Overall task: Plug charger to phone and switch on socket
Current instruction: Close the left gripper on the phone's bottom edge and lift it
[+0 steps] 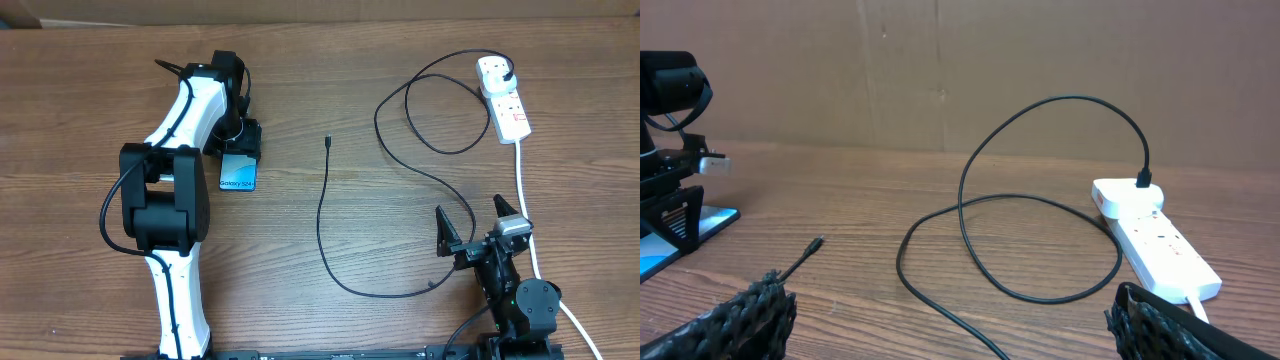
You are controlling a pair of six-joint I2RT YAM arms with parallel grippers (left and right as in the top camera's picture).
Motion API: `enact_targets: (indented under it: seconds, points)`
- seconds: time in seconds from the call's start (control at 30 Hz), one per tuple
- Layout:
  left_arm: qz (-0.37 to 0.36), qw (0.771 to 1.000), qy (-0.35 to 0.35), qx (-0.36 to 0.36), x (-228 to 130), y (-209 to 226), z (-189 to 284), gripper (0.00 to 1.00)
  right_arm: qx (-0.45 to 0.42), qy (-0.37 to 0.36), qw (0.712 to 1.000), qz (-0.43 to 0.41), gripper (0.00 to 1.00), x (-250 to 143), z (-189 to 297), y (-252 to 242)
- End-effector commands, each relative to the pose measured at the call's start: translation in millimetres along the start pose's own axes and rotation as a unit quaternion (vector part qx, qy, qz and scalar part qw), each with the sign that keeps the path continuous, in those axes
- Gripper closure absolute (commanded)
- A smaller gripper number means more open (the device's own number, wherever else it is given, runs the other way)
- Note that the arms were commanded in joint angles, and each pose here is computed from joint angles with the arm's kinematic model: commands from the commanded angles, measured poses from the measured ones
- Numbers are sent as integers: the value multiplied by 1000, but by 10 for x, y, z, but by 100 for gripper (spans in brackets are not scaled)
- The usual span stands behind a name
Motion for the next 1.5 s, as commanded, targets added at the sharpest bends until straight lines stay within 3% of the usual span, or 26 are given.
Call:
enact_targets:
  seconds: [0.0,0.13,0.23,0.57,1.17,1.47]
  points:
    - [1,1000,11,3,-24,48,-68,68,-2,3,1000,1,0,-35,-7,-5]
    - [1,1000,11,3,-24,48,-68,80,-2,3,1000,1,0,-35,-7,-5]
    - [1,1000,10,3,-22,48,-67,96,-2,3,1000,2,0,-35,-7,-5]
    - [15,1000,9,3,-6,52,60,96,-2,3,1000,1,0,-35,-7,-5]
    - [83,994,-64,-8,232,32,1130,96,-2,3,1000,1,0,-35,-7,-5]
    - [87,994,-60,-34,213,-26,1184,96,-2,3,1000,2,0,-35,-7,-5]
Point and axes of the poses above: each gripper's point midway between its finger pads, its own z axis back along the fingers, its own y axis along the line the jaws close on, x = y × z, the point moved 6 cm from there along z, back along the fingers, and after that the axes turned 2 degrees about -z, right-handed, at the moved point
